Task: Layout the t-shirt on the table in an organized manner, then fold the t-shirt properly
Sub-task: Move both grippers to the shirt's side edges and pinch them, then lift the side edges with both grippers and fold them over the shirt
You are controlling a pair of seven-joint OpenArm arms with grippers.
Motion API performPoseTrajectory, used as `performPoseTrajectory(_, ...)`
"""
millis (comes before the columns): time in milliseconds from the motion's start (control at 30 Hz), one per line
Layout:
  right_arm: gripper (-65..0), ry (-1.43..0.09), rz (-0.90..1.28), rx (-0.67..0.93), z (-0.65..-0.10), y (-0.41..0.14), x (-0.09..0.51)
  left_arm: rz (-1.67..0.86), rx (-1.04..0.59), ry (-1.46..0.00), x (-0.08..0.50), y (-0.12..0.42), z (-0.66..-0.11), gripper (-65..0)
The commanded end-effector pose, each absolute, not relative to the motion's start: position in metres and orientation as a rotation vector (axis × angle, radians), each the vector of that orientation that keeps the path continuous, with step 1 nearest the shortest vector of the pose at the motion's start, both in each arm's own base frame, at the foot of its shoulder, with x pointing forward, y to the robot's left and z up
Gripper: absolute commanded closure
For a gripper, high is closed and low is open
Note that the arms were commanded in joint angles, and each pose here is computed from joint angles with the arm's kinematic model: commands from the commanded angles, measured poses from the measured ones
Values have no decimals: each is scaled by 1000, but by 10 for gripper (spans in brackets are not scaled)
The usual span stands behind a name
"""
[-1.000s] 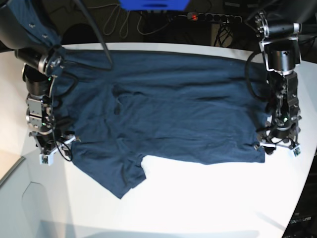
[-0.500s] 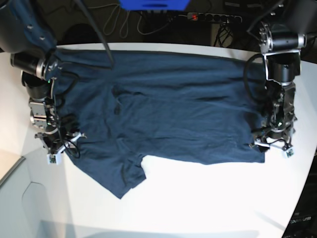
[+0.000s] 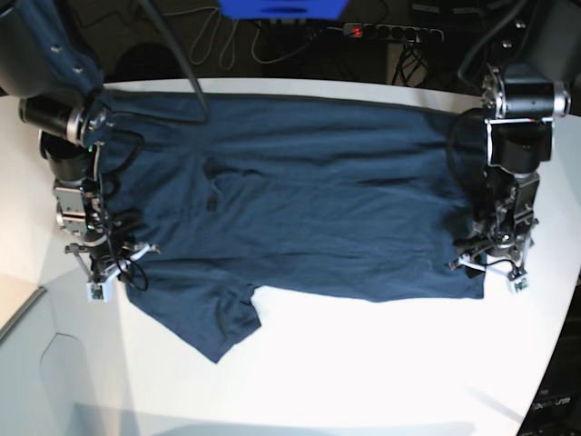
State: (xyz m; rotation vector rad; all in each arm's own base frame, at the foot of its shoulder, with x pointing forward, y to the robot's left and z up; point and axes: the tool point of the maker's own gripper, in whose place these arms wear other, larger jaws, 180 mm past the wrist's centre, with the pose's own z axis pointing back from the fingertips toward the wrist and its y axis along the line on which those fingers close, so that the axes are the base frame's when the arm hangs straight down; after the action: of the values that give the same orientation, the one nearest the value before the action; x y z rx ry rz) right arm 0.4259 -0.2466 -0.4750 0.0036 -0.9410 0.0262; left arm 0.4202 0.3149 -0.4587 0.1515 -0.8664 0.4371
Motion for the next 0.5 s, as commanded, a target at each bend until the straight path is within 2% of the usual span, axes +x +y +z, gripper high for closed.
performPoseTrajectory(0,0,-899,43,-3,-478,-249,424,435,164,-957,441,322,-433,-397)
performPoseTrajectory(367,0,-887,43,-3,-483,-249,418,329,177,-973,445,305,-436,-388)
performPoseTrajectory(467,0,-884,43,-3,-485,-249,416,332,178,-964,441,306,-440,-297)
